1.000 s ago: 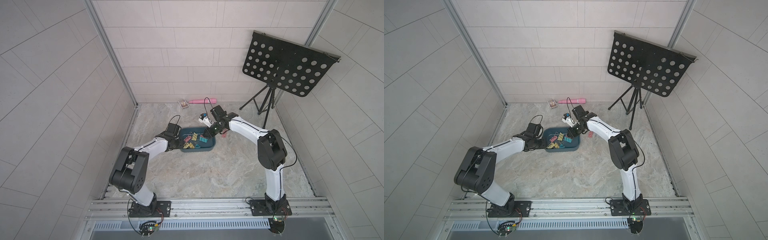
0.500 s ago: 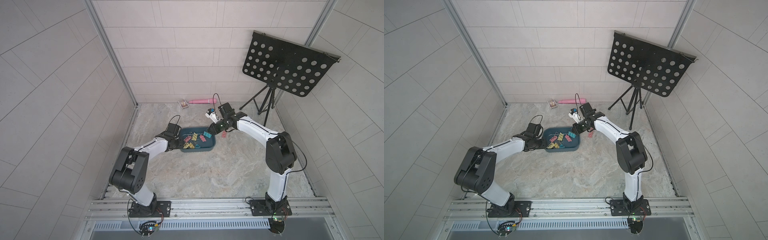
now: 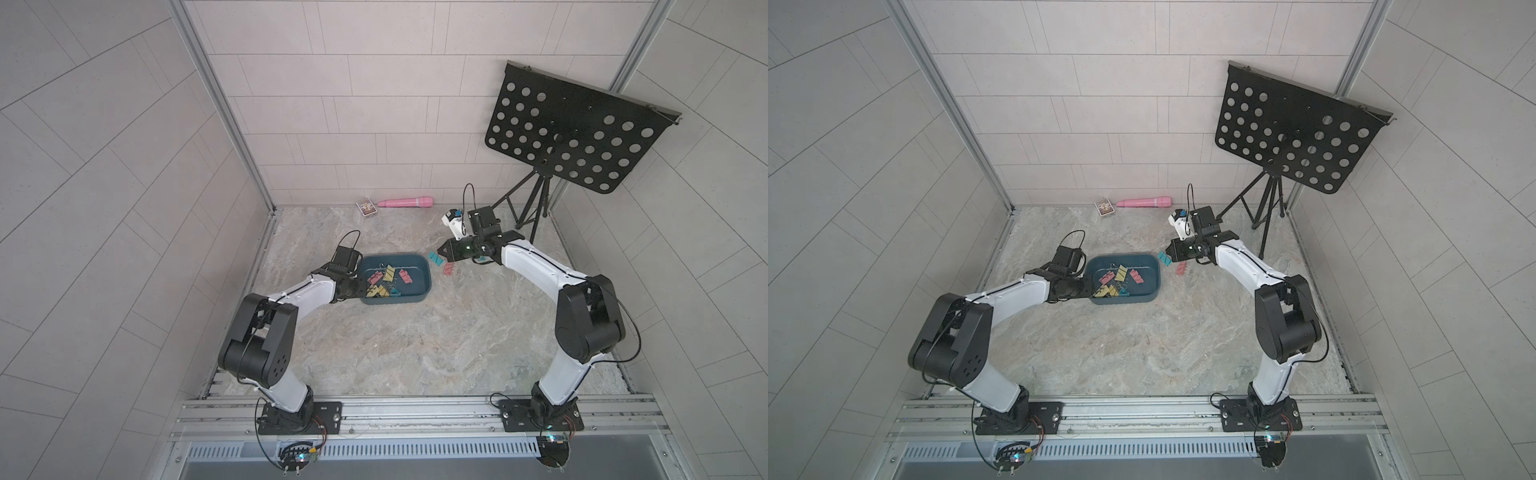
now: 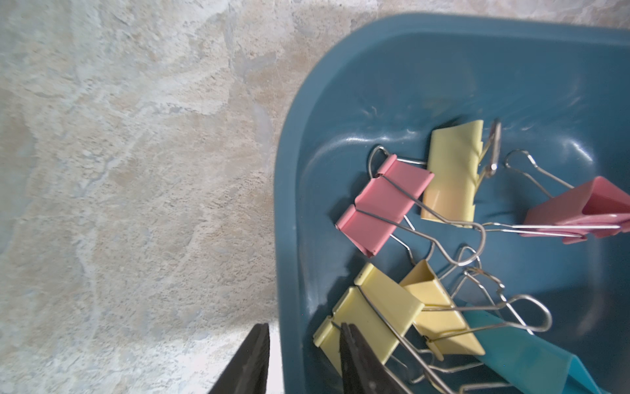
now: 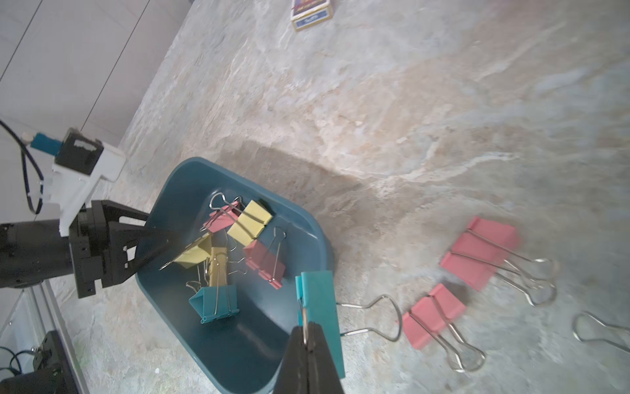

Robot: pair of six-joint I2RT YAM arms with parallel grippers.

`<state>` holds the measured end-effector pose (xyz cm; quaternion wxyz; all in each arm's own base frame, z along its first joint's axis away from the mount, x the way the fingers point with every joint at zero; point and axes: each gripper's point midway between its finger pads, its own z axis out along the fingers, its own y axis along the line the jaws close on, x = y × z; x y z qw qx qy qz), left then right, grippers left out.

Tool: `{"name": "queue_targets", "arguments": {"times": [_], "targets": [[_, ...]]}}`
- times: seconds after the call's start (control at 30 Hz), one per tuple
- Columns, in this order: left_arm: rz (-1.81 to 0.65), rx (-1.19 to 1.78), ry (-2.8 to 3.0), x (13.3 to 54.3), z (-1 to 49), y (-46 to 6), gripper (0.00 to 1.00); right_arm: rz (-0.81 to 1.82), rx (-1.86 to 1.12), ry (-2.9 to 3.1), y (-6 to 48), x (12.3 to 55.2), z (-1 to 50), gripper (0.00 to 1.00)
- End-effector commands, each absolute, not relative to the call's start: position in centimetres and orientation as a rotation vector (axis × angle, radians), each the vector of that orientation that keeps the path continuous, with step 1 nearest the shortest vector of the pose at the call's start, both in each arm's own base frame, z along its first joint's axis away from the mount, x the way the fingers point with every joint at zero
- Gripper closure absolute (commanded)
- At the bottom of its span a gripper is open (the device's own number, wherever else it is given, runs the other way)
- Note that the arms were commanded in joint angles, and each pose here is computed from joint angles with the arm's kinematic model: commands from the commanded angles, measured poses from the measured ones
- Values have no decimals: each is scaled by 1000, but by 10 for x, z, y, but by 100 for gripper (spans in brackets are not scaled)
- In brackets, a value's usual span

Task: Take out the binder clips from the storage box
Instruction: Place the binder clip at the center of the board.

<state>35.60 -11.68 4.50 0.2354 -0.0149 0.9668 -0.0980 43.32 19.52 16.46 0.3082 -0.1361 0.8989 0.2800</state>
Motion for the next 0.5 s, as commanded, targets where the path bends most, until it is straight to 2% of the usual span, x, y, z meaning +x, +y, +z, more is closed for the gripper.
{"name": "queue_targets", "arguments": {"times": [0.0, 0.47], "targets": [[-254, -47, 2659, 354, 44, -112, 58, 737, -242, 2331, 175, 440, 177, 100], [-258, -49, 2658, 353, 44, -113, 58, 669, 53, 2365, 105, 438, 143, 100]]}}
